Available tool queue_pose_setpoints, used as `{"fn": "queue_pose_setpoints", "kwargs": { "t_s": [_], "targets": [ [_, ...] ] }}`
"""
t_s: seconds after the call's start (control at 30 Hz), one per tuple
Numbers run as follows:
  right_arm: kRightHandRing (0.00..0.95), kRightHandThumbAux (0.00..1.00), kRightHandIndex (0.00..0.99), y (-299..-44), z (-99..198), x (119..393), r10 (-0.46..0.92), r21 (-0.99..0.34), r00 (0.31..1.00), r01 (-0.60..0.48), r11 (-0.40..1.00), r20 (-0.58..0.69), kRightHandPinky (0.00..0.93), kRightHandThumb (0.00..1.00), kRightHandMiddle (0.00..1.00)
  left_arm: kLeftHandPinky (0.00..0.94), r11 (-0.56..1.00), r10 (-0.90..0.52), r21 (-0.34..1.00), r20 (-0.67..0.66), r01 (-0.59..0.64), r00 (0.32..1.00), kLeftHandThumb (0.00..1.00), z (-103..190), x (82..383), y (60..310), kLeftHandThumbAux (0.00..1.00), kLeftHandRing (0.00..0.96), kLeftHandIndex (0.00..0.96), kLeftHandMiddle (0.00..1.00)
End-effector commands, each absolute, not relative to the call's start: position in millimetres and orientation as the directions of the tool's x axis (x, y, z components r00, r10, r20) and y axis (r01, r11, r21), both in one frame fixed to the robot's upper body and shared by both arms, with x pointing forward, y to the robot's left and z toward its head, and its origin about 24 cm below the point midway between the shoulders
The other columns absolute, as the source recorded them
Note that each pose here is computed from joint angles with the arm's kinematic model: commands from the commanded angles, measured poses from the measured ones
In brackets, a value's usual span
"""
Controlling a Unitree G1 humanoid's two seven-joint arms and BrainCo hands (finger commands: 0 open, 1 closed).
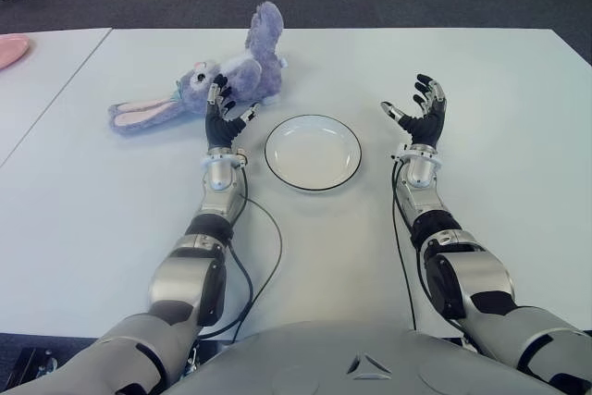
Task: Put the doll into the plate.
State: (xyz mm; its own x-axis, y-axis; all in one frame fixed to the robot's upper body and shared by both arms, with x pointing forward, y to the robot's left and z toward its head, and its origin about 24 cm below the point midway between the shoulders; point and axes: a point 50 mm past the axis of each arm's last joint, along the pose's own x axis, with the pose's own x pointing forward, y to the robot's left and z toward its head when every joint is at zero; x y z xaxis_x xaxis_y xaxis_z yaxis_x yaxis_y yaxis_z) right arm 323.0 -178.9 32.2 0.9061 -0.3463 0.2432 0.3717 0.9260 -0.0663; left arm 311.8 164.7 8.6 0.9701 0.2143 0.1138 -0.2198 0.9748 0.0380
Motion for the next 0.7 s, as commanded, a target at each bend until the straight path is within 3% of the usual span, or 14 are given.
{"fn": "queue_pose_setpoints", "kwargs": {
  "t_s": [0.03,0.23,0.43,0.7],
  "targets": [
    [0.17,0.997,0.24,-159.2,-98.3,206.6,-0.319,-0.217,0.898,0.261,0.941,-0.302,0.198,0.098,0.2,0.17,0.966,0.229,0.196,-0.341,-0.169,0.912,0.129,-103.8,197.0,160.1,0.826,0.117,0.06,0.104],
    [0.176,0.988,0.243,-158.7,-98.1,206.0,-0.323,-0.206,0.898,0.269,0.941,-0.3,0.201,0.1,0.204,0.17,0.956,0.246,0.225,-0.257,-0.189,0.935,0.111,-97.9,192.4,155.7,0.838,0.124,0.067,0.114],
    [0.179,0.98,0.235,-158.3,-98.3,205.7,-0.323,-0.208,0.898,0.269,0.94,-0.3,0.204,0.084,0.202,0.171,0.931,0.297,0.246,-0.081,-0.269,0.952,0.091,-81.0,193.0,148.6,0.83,0.128,0.084,0.122],
    [0.177,0.973,0.225,-157.7,-97.9,205.1,-0.331,-0.2,0.897,0.281,0.939,-0.294,0.205,0.041,0.195,0.148,0.891,0.368,0.232,0.133,-0.39,0.92,0.109,-54.1,201.3,146.1,0.818,0.121,0.089,0.117]
  ]
}}
